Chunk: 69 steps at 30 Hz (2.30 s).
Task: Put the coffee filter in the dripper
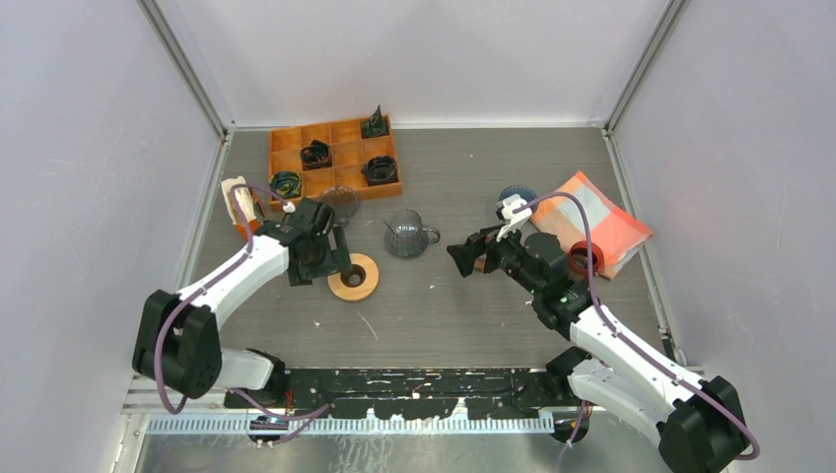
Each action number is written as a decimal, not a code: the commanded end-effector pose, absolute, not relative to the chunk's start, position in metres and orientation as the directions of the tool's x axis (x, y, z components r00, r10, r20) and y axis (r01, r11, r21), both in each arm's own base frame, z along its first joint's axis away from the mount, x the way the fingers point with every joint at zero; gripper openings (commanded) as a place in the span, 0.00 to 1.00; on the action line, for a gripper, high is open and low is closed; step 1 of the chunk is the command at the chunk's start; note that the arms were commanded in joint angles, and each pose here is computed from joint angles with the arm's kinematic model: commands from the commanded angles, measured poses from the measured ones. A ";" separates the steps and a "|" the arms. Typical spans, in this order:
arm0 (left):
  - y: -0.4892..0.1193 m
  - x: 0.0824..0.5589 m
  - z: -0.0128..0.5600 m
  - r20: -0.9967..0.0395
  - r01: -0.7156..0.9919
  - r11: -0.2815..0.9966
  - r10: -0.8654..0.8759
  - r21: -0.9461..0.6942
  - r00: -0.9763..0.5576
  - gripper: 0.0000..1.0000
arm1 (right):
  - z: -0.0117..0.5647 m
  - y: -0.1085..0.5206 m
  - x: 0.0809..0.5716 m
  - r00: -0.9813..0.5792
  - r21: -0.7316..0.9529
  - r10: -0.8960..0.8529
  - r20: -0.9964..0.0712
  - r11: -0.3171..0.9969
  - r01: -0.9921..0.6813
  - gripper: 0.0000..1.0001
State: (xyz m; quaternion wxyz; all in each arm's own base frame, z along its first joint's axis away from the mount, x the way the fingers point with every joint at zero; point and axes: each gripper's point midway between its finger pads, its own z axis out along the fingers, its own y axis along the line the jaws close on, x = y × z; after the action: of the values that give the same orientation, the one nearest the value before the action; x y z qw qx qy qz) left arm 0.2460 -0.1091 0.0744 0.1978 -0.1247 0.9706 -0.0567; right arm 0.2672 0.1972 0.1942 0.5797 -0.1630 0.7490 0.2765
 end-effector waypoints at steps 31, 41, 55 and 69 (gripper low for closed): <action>-0.126 0.274 0.046 -0.375 -0.143 0.985 -0.170 -0.098 -0.911 0.36 | 0.203 0.207 0.273 -0.240 0.237 0.113 -0.964 0.774 -0.587 1.00; -0.129 0.279 0.092 -0.438 -0.096 0.986 -0.146 -0.135 -0.887 0.27 | 0.206 0.206 0.272 -0.237 0.235 0.113 -0.965 0.775 -0.587 1.00; -0.174 0.325 0.174 -0.520 0.059 0.963 -0.090 -0.263 -0.849 0.28 | 0.206 0.202 0.270 -0.224 0.219 0.104 -0.969 0.782 -0.583 1.00; -0.237 0.371 0.174 -0.515 0.188 0.944 0.024 -0.270 -0.857 0.30 | 0.202 0.198 0.273 -0.215 0.189 0.076 -0.974 0.797 -0.573 1.00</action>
State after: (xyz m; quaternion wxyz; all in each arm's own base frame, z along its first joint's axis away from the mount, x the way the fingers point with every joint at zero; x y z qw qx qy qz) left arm 0.3599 -0.2166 0.1574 0.2468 0.0284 0.9593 -0.1343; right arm 0.2683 0.1989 0.1860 0.5773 -0.1664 0.7503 0.2758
